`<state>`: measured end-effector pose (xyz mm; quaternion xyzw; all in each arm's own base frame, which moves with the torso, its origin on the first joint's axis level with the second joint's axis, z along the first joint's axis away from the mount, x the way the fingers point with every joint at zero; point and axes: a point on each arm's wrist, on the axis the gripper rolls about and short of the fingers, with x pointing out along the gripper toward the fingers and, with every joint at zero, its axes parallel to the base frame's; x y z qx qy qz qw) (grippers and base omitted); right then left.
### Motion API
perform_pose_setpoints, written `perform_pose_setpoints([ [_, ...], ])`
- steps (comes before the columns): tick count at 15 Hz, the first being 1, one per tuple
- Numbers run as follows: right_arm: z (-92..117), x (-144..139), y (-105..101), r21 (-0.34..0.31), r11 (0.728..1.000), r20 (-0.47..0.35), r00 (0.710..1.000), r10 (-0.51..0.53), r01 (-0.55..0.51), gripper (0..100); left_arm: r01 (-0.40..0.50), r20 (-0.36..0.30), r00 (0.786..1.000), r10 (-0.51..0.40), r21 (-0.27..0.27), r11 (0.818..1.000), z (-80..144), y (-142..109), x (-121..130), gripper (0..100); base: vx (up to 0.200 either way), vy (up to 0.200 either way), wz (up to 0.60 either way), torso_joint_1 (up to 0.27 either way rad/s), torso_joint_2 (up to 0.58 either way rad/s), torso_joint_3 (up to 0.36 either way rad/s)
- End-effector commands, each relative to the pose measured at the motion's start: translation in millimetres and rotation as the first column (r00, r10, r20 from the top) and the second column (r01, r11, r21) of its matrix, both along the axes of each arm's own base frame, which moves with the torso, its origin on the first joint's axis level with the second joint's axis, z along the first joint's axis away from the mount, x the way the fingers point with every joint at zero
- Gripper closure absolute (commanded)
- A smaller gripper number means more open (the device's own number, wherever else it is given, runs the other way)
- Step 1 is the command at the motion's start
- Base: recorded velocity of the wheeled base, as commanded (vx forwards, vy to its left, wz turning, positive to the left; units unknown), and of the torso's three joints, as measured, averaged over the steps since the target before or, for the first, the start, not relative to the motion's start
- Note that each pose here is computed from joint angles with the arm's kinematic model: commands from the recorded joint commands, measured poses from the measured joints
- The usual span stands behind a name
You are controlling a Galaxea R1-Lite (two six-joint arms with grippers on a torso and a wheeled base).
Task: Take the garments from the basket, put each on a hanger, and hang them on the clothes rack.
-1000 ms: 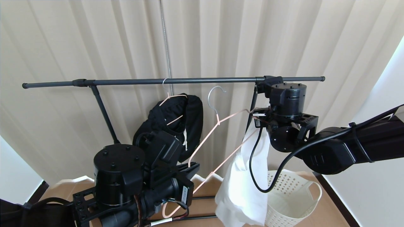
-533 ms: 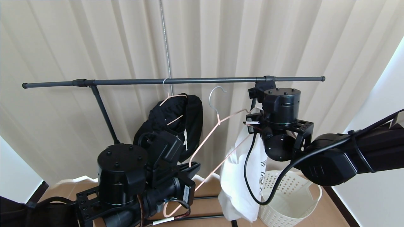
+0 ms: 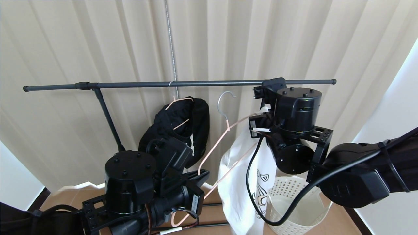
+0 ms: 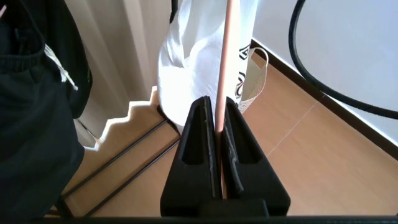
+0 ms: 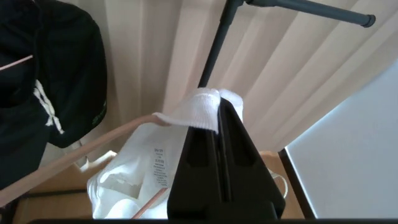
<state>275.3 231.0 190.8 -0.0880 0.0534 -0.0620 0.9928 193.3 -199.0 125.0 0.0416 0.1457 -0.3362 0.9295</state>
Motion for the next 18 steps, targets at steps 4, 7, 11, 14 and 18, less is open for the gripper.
perform_pose_setpoints([
  [4, 7, -28, 25, 0.053, 0.992, 0.056, 0.993, 0.108, -0.111, 100, 0.008, 0.0, 1.0, -0.008, 0.0, 1.0, 0, -2, -1, 100, 0.0, 0.0, 0.0, 0.0, 0.0, 0.0],
  [7, 13, -43, 30, 0.07, 0.986, 0.076, 0.986, 0.147, -0.153, 100, 0.008, 0.006, 1.0, -0.008, -0.005, 1.0, 0, -3, 0, 100, 0.0, 0.0, 0.0, 0.0, 0.0, 0.0],
  [11, 14, -56, 31, 0.067, 0.981, 0.074, 0.981, 0.179, -0.184, 100, 0.002, 0.017, 1.0, -0.002, -0.016, 1.0, 0, -2, 1, 100, 0.0, 0.0, 0.0, 0.0, 0.0, 0.0],
  [14, 13, -56, 30, 0.065, 0.981, 0.072, 0.981, 0.178, -0.183, 0, 0.0, 0.034, 0.999, 0.002, -0.033, 0.999, 3, -1, 0, 100, 0.0, 0.0, 0.0, 0.0, 0.0, 0.0],
  [18, 21, -56, 18, 0.053, 0.985, 0.081, 0.984, 0.16, -0.164, 0, -0.008, 0.055, 0.998, 0.011, -0.056, 0.998, 12, 4, -2, 100, 0.0, 0.0, 0.0, 0.0, 0.0, 0.0],
])
